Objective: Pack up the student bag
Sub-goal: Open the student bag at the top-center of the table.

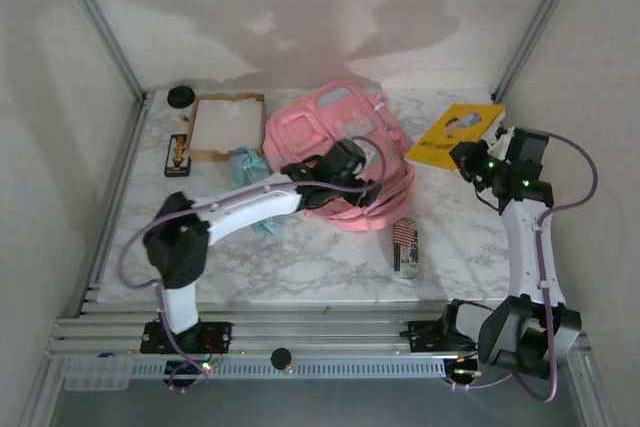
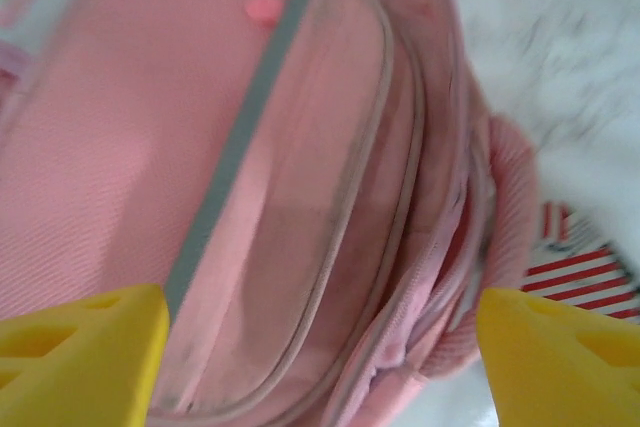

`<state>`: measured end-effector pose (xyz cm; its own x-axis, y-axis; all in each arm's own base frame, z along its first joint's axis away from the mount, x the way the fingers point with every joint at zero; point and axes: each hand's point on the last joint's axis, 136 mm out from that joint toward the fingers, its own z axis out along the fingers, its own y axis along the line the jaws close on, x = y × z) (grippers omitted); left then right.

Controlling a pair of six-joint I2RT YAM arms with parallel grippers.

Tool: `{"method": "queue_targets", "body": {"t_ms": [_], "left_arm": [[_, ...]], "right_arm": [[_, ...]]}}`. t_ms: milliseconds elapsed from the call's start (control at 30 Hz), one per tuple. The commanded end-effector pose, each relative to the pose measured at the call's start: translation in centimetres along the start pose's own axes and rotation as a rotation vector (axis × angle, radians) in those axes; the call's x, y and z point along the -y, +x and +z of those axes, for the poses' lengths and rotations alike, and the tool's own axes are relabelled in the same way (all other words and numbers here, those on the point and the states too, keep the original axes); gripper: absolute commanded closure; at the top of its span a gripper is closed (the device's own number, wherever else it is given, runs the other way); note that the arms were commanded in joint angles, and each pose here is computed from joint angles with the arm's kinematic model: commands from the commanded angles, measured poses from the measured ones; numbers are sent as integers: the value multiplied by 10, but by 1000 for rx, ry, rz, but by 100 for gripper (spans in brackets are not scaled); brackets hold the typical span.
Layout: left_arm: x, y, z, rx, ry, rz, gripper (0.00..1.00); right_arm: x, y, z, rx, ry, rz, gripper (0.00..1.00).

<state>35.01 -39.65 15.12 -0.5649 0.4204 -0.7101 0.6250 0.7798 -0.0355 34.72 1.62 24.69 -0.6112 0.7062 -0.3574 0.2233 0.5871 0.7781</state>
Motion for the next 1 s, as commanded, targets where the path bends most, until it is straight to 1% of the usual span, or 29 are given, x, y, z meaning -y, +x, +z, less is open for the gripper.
{"method": "queue_targets", "body": {"t_ms": [0, 167, 267, 333, 367, 433, 600, 767, 867, 967], "left_arm": [[-5, -2, 18, -34, -84, 183, 20], [-14, 7, 56, -81, -153, 225, 21], [-22, 8, 71, -83, -207, 226, 25], [-26, 6, 77, -84, -219, 216, 27], [-26, 4, 77, -84, -216, 213, 28], [-24, -1, 75, -72, -206, 211, 37], [-34, -12, 69, -29, -188, 174, 52], [-38, -6, 73, -53, -165, 173, 57], [-42, -4, 74, -53, -185, 173, 65], [-40, -12, 68, -33, -178, 167, 72]], "right_arm": [[-1, -7, -8, 34, -23, -45, 100], [5, -8, -10, 37, -31, -32, 100], [6, -8, -9, 35, -37, -31, 100], [6, -8, -9, 33, -39, -30, 100], [5, -8, -10, 31, -41, -30, 100], [3, -8, -11, 35, -43, -33, 100], [0, -8, -13, 38, -59, -33, 100], [1, -7, -13, 38, -58, -32, 100], [1, -6, -13, 38, -59, -29, 100], [1, -6, -12, 35, -64, -32, 100]]}}
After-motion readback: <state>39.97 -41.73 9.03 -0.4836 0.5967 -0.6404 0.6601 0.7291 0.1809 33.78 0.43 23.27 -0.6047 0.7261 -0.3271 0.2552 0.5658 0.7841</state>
